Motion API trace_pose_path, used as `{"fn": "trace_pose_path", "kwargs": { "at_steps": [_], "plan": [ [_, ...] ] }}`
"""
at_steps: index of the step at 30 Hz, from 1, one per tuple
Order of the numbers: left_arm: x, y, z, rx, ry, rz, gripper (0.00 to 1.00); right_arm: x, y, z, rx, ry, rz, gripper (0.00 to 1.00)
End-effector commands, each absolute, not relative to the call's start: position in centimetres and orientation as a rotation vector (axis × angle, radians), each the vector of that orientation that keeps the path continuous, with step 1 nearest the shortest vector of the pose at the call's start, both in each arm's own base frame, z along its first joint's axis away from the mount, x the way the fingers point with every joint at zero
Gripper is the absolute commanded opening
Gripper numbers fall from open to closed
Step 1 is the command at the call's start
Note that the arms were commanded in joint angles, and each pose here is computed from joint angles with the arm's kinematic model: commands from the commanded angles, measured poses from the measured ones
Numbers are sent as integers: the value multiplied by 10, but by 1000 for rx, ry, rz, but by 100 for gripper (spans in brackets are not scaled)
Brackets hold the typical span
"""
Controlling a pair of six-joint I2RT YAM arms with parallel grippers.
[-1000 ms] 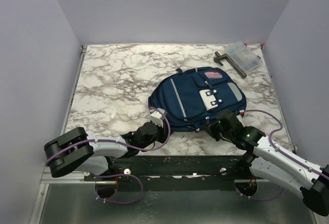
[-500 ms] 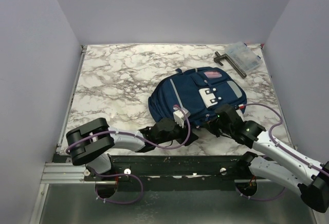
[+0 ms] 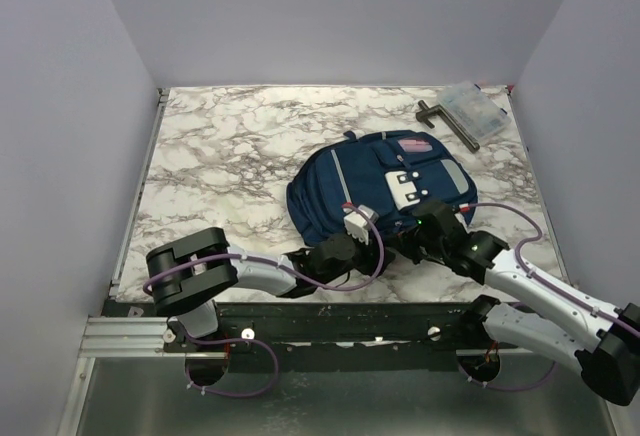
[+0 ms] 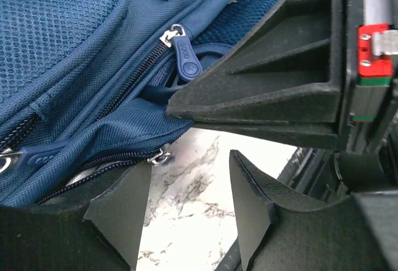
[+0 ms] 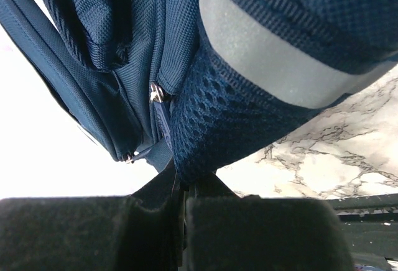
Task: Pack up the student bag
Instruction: Zip the student bag at the center of the board.
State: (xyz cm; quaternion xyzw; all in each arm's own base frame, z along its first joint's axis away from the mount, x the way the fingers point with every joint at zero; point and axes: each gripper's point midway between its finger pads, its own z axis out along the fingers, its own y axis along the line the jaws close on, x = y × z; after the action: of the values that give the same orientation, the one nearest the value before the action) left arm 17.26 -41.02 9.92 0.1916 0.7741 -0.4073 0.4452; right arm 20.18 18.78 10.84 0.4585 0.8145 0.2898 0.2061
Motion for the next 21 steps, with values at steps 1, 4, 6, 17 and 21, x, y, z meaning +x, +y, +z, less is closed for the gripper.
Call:
{"fn": "trace_pose_path", "kwargs": {
  "at_steps": [1, 4, 6, 17, 21],
  "plan": [
    [198, -410, 103, 361, 1890, -899, 52, 229, 214, 162, 1276, 2134, 1046, 1],
    [204, -408, 103, 323, 1891, -872, 49, 230, 216, 163, 1279, 2135, 1047, 1],
    [207, -407, 104, 305, 1889, -864, 46, 232, 217, 165, 1279, 2131, 1051, 1],
    [200, -401, 99, 357, 1894, -863, 0, 232, 206, 163, 1270, 2109, 991, 1],
    [191, -390, 94, 428, 1905, -881, 0, 232, 195, 159, 1253, 2098, 922, 1]
  ]
}}
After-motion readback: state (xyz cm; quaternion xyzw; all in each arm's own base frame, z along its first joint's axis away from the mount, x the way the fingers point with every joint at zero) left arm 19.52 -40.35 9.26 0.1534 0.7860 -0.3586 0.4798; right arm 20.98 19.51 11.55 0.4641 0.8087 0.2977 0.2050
